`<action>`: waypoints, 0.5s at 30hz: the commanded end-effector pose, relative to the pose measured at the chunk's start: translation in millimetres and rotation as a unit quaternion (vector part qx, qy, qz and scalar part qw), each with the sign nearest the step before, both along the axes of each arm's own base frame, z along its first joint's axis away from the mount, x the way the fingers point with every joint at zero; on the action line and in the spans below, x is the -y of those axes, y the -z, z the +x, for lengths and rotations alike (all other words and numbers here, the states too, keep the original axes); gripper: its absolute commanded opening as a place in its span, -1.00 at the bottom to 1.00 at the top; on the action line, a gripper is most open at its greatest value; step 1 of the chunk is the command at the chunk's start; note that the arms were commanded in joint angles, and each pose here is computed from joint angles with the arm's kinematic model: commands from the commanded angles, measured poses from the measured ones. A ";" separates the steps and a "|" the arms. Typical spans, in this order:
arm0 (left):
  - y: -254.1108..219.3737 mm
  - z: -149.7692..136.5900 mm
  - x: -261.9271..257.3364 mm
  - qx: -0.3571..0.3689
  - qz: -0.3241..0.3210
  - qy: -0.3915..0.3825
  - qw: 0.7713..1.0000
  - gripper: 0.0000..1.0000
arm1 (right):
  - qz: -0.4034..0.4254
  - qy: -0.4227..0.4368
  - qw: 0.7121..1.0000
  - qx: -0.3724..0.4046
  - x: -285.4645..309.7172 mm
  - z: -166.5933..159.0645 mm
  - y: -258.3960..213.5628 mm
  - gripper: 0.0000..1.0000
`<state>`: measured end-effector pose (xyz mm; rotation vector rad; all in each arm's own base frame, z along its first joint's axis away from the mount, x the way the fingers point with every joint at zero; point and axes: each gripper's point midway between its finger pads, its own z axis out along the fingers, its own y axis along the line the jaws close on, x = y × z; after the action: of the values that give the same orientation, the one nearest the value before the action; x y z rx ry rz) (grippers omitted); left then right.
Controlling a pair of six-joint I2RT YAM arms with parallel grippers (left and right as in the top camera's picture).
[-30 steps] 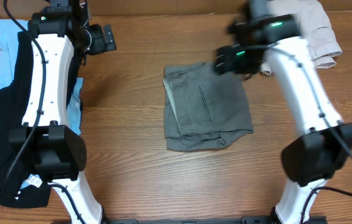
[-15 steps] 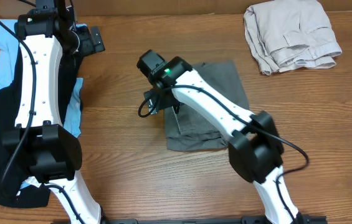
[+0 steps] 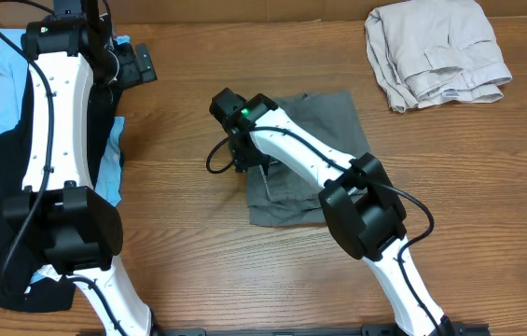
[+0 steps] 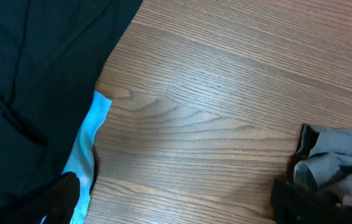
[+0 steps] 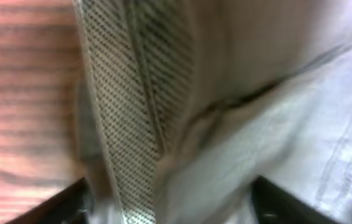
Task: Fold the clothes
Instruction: 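Grasp the folded grey shorts with the right gripper and lift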
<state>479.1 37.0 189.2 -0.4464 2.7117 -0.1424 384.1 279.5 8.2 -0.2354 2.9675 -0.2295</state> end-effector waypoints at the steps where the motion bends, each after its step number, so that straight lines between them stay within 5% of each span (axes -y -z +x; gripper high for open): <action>1: -12.9 1.0 0.1 0.015 0.004 -0.004 1.000 1.00 | -0.030 0.014 0.999 -0.029 10.3 -7.8 33.1 0.08; 7: -12.9 1.0 -0.1 0.015 0.005 -0.005 1.000 1.00 | -0.031 0.031 0.999 -0.028 12.6 -6.9 33.9 -0.92; 15: -12.9 1.2 0.6 0.015 0.005 -0.004 1.000 1.00 | -0.002 0.064 0.998 0.004 27.5 23.3 -39.1 -0.92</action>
<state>478.6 37.5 189.0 -0.4477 2.7137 -0.1381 384.6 261.0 20.4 -0.1411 3.0143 -0.3125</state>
